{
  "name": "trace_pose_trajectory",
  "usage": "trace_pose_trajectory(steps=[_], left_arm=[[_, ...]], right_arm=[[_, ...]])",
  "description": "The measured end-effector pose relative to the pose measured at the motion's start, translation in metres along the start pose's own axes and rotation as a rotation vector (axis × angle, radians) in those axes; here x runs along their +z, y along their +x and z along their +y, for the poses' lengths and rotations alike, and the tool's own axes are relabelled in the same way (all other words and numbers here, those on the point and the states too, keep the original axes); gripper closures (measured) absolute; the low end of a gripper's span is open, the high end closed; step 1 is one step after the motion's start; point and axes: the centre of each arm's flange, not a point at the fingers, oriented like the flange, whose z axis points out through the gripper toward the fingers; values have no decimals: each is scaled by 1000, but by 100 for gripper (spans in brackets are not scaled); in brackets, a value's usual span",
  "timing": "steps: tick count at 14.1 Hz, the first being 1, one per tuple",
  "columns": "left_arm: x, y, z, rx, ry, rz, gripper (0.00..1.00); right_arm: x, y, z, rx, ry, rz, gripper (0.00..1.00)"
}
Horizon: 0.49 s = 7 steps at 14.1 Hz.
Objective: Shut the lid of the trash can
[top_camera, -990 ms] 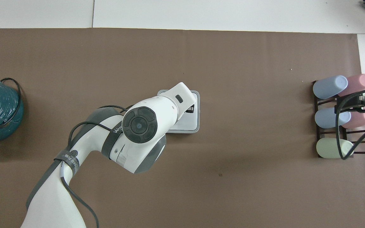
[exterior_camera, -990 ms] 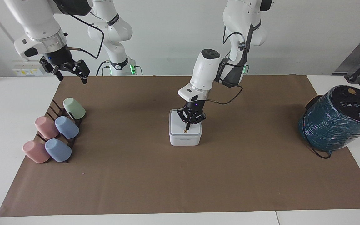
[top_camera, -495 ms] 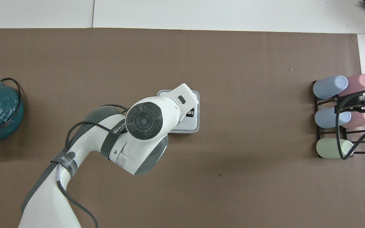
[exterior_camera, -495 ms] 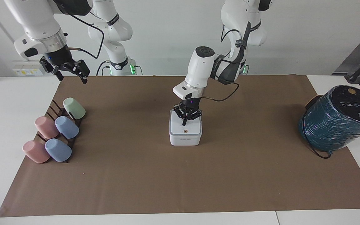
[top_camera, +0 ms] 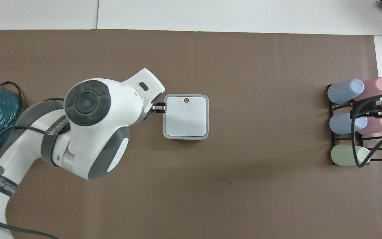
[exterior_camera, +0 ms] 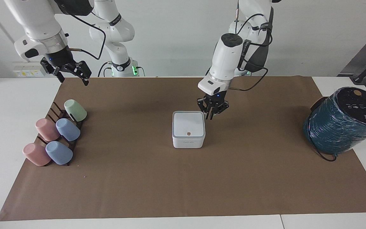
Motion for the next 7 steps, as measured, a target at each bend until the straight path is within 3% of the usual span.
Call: trace_pose_trajectory(steps=[4,5,7], left_arm=[[-36,15,-91,56,35,-24,19],[-48,15,-116,55,43,-35,4],[-71,13,-153,26,53,-40,0]], right_arm=[[0,0,0,0,0,0,0],[0,0,0,0,0,0,0],[0,0,0,0,0,0,0]])
